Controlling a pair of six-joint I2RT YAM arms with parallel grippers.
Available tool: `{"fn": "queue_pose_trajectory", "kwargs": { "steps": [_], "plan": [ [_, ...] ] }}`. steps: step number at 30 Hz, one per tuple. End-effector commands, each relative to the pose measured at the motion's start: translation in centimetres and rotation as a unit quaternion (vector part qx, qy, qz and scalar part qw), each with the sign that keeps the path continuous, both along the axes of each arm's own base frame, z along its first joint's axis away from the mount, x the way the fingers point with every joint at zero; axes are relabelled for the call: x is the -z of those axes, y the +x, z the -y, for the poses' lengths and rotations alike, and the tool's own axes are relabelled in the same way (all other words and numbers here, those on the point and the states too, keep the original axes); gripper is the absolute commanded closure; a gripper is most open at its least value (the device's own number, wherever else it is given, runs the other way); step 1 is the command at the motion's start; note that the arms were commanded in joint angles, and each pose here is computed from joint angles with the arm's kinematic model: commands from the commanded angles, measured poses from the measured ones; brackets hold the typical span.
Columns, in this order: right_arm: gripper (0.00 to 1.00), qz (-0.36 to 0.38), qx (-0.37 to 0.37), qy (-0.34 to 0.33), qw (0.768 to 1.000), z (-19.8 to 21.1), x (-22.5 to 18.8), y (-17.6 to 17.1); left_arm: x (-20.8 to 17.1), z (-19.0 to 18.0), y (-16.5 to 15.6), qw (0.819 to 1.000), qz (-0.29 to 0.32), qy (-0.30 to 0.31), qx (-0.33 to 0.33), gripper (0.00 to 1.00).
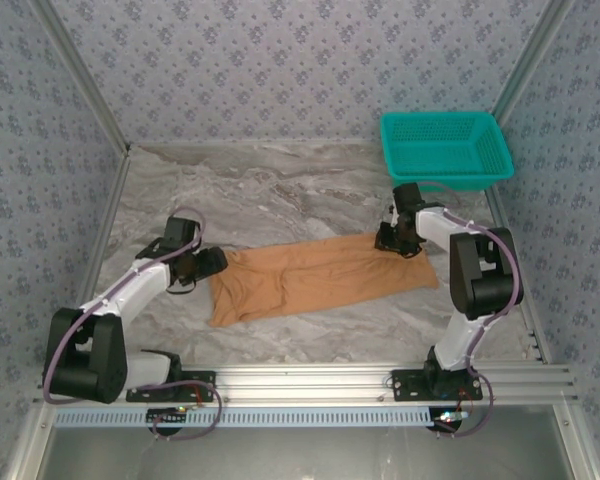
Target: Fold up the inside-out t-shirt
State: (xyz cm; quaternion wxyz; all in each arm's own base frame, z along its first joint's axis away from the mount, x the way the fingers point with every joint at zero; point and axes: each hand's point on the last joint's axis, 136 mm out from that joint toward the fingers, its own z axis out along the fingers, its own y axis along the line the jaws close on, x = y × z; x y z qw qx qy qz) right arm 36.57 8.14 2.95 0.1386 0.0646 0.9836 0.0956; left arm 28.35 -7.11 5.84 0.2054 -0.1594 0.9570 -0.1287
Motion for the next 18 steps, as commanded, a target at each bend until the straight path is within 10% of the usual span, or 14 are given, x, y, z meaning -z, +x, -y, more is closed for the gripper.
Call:
{"fn": "queue_pose_trajectory", "kwargs": {
  "steps": [1,18],
  "plan": [
    [0.63,0.046,-0.037,-0.033,0.998,-0.6,-2.9,-0.1,0.5,0.1,-0.5,1.000,-0.011,-0.010,0.005,0.28],
    [0.63,0.100,-0.326,0.170,0.925,-26.5,-6.5,-9.9,2.8,-1.1,6.3,0.998,-0.017,0.053,-0.001,0.42]
  ]
}}
